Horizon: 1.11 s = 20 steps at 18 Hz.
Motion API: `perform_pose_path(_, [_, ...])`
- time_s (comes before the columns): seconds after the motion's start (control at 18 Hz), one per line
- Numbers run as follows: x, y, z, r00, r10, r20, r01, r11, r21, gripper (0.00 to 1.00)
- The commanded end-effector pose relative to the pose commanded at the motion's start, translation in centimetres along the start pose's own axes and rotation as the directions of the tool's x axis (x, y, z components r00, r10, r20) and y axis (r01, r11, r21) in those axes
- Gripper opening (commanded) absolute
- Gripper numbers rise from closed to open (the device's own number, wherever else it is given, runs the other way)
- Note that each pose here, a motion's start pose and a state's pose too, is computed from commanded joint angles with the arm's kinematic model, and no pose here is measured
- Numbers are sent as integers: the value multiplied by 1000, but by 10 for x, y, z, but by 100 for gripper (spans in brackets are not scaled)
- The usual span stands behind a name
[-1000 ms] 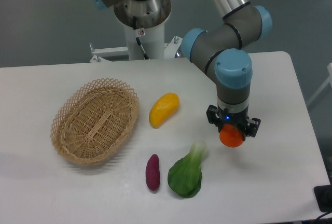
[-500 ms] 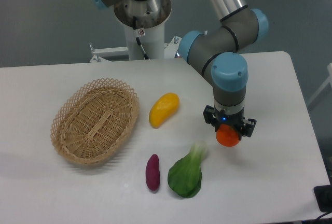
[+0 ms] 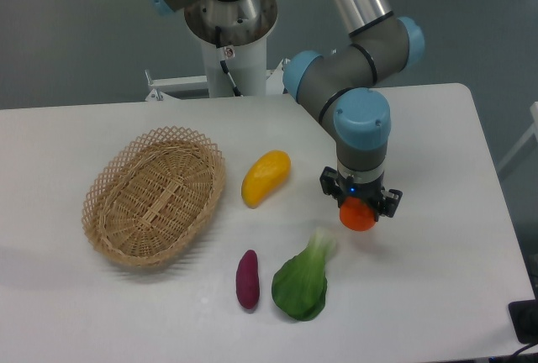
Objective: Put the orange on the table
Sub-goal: 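Move the held orange toward the mango and lower it onto the table, then open the gripper to release the orange and lift away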
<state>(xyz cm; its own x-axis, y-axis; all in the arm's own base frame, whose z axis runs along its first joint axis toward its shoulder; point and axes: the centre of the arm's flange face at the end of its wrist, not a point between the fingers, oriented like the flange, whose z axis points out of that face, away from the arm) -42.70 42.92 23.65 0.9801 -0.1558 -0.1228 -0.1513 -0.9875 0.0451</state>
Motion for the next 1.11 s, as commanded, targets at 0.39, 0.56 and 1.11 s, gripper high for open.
perform_pose_path(0.39, [38,16,15,992,107,-61,-108,994,-20,66])
perform_pose_path(0.56, [39,17,16,992,107,-63,-108,994,-21,94])
perform_pose_path(1.11, [15,11,-12,997,75,6,-75,997,3,100])
